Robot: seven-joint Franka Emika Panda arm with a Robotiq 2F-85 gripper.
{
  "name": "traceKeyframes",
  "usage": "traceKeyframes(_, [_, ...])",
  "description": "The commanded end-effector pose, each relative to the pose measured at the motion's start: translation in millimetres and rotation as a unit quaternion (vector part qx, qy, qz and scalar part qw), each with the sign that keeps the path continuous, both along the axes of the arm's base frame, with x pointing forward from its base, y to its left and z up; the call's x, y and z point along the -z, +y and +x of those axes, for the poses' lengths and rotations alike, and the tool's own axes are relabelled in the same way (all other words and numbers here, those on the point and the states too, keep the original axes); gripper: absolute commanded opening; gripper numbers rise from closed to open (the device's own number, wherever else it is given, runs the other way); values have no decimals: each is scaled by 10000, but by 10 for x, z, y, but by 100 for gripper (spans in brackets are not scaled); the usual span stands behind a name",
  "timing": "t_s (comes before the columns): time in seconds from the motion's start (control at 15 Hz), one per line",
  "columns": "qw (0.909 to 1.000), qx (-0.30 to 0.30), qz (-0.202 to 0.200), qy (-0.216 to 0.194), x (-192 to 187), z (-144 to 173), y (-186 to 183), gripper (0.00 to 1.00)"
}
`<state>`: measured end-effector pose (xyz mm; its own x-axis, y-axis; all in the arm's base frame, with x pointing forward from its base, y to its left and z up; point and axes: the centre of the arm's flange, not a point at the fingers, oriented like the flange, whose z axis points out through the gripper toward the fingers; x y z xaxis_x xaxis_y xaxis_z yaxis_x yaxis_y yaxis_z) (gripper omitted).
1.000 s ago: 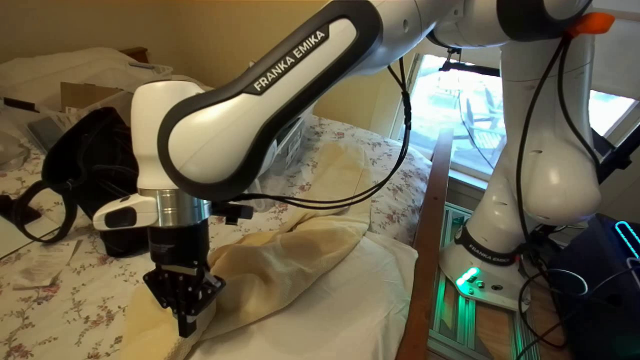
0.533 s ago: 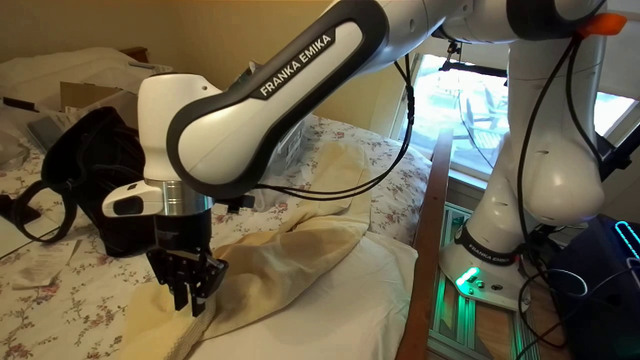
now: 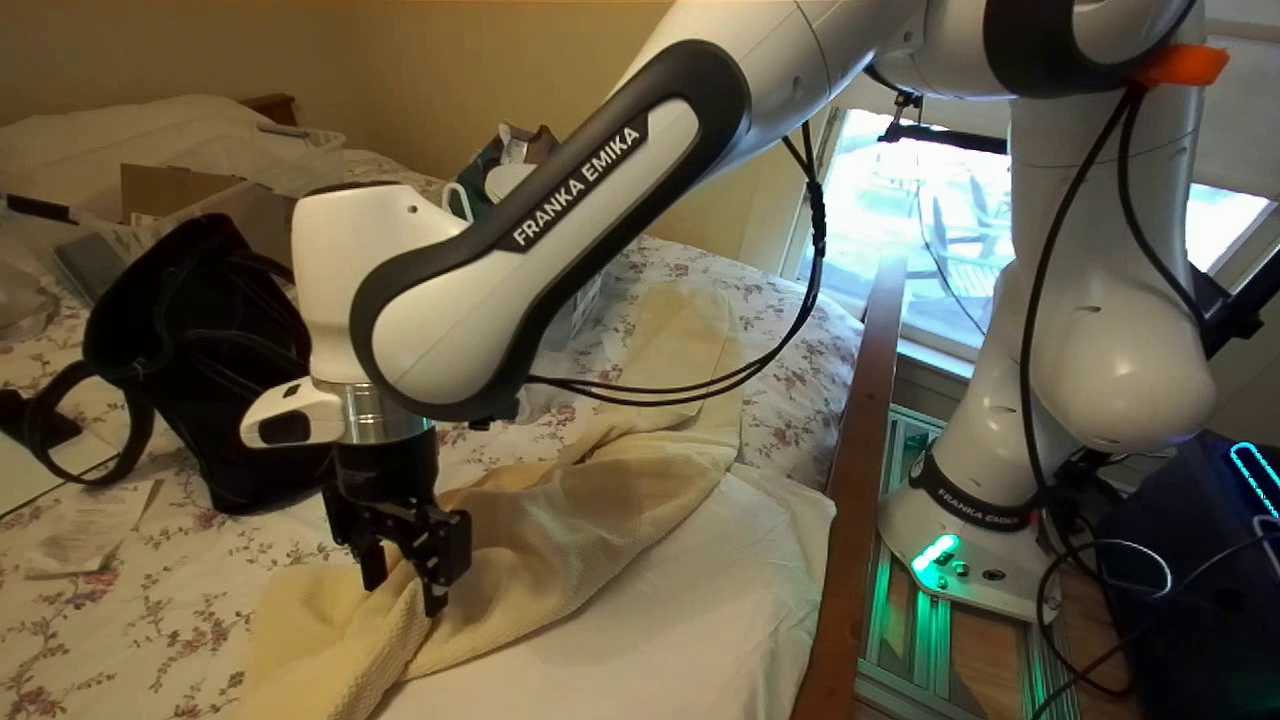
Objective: Unfold the towel.
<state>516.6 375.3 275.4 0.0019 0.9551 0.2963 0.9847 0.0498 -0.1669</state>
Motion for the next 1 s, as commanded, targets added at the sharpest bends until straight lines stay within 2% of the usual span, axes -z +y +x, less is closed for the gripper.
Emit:
traceKeyframes(0.0, [9998,56,-161,64,113,12,39,45])
traceKeyframes(0.4, [9998,42,-172,85,164,2,53,3])
traceKeyframes(0.47, [9998,29,-167,75,144,-6,63,0])
traceKeyframes(0.73, [9999,-63,-58,97,41,-104,132,1])
traceKeyframes(0.8, [9998,-148,35,156,-12,-188,169,1])
traceKeyframes(0.93, [9958,-658,568,277,-229,-520,312,1])
